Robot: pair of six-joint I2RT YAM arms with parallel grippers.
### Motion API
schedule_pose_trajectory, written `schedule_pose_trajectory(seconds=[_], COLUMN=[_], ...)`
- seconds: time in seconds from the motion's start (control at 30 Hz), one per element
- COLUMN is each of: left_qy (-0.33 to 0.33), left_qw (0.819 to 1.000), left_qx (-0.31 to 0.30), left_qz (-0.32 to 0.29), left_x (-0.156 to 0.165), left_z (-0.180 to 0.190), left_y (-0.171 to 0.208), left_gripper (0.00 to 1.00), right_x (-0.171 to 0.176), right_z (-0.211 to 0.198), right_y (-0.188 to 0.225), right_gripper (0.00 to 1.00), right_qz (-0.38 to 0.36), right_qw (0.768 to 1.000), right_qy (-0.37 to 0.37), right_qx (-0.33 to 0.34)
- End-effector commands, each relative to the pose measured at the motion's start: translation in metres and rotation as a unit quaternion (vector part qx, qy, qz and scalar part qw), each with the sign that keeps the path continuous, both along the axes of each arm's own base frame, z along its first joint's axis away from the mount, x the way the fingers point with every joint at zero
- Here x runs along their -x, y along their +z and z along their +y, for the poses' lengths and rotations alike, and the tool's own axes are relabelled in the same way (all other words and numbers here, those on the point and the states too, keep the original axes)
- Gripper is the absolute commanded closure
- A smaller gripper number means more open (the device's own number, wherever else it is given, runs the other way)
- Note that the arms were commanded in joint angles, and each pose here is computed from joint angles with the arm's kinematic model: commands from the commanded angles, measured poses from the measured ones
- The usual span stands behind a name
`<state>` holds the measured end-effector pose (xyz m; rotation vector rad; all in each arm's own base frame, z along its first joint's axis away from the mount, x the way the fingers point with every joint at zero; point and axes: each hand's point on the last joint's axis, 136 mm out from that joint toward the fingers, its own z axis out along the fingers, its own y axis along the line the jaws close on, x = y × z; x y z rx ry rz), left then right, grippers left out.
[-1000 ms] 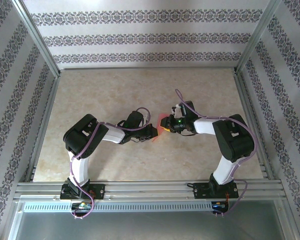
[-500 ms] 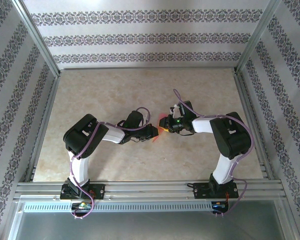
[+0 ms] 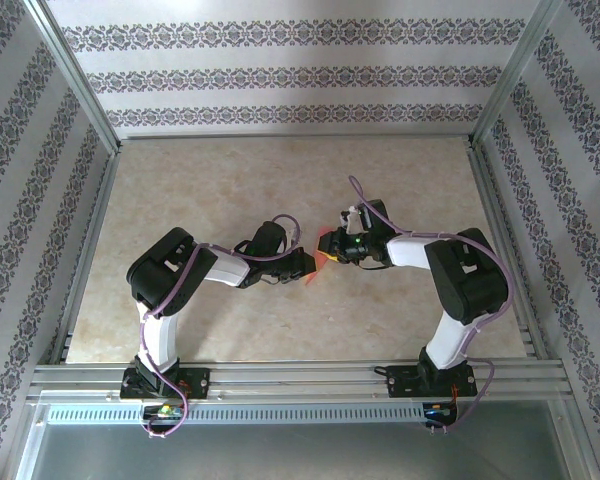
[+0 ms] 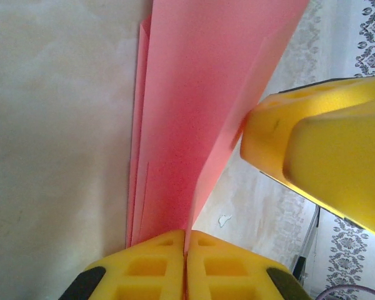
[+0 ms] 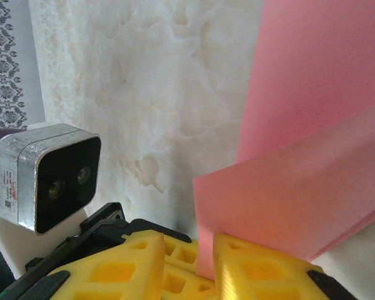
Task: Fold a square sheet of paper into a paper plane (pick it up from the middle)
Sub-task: Fold the wing for the fifth time at the center of the table.
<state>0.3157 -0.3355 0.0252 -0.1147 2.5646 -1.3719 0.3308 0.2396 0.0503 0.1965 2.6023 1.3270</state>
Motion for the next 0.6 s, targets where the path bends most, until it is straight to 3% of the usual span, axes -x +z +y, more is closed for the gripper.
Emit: schedule_pose_trajectory(seconds=[0.0,0.57], left_qy=[0.026,0.035], left_qw=[0.996,0.994], left_qx=[-0.071,-0.079], left_qz=[0.056,0.071], left_x=[0.009,0.011], left_z=[0.026,0.03], left_y=[-0.05,-0.056], left_gripper=[0.91,0.93], right_x=[0.011,0.009], right_z=[0.002,0.006], right_y=[-0.002,-0.018], right_gripper=[0.72,0.72], right_qz=[-0.002,0.019], right_qw=[1.0,1.0], right_qy=[0.019,0.023], right_qx=[0.0,0.004])
